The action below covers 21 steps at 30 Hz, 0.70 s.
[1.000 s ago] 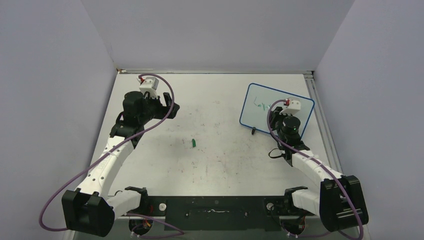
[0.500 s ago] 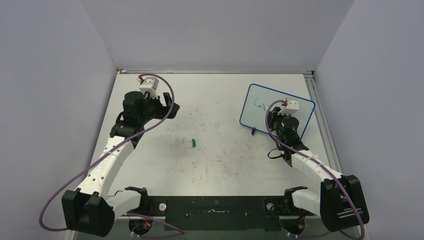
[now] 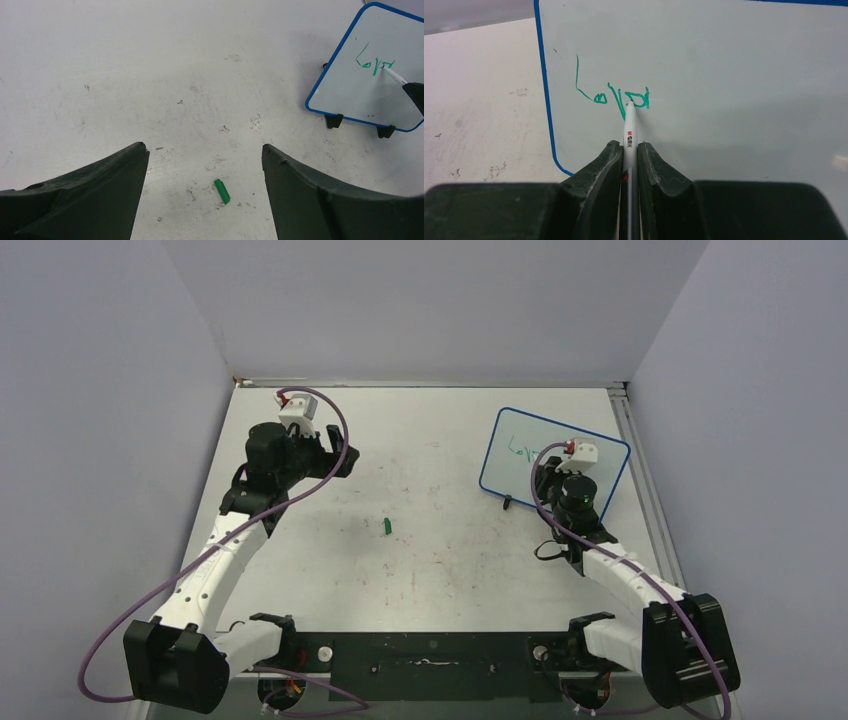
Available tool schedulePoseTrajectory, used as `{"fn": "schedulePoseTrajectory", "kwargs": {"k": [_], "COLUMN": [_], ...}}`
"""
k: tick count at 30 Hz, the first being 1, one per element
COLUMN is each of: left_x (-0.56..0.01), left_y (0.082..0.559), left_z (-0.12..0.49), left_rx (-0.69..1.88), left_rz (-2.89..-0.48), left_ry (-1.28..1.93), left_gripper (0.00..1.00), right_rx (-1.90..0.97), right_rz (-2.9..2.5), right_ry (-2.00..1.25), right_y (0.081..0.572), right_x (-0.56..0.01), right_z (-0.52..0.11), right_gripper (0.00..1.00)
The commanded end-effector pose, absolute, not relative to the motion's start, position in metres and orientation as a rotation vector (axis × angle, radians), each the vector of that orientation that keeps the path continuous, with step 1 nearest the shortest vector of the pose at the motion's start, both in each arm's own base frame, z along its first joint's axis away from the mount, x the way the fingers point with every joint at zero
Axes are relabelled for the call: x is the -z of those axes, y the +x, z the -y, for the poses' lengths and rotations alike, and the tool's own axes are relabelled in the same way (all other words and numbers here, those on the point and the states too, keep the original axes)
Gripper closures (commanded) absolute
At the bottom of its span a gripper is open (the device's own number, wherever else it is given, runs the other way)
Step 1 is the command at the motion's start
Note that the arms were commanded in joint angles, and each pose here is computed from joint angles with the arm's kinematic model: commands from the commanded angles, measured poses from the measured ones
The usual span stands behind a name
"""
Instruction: Write a sentence on the whiteboard
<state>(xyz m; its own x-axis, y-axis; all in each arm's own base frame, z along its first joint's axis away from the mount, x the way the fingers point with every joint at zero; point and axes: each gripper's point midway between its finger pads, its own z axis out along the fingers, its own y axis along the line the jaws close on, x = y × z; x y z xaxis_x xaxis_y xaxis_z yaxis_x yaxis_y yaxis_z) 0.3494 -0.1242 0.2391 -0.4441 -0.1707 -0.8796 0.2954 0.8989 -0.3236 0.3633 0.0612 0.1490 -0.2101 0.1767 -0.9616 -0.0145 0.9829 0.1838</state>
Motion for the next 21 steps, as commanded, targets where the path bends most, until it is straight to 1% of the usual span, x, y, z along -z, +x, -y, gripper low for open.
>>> {"fn": "schedulePoseTrajectory", "kwargs": {"k": [1, 21], "left_x": [-0.2515, -0.2513], "left_y": [0.3483, 0.3480], "left_z": [0.1265, 0.1262], "left_rx": [0.543, 0.542], "left_rz": [-1.919, -1.918], "left_ry": [0.116, 0.116], "left_gripper": [0.18, 0.18], "right_rx": [-0.159, -0.144], "right_rz": [-1.758, -1.780], "right_ry": [0.147, 0.159], "right_y": [0.3580, 0.3530], "right_x": [-0.1525, -0.1461], "right_z": [-0.0573, -0.0551], "right_gripper": [0.95, 0.95]}}
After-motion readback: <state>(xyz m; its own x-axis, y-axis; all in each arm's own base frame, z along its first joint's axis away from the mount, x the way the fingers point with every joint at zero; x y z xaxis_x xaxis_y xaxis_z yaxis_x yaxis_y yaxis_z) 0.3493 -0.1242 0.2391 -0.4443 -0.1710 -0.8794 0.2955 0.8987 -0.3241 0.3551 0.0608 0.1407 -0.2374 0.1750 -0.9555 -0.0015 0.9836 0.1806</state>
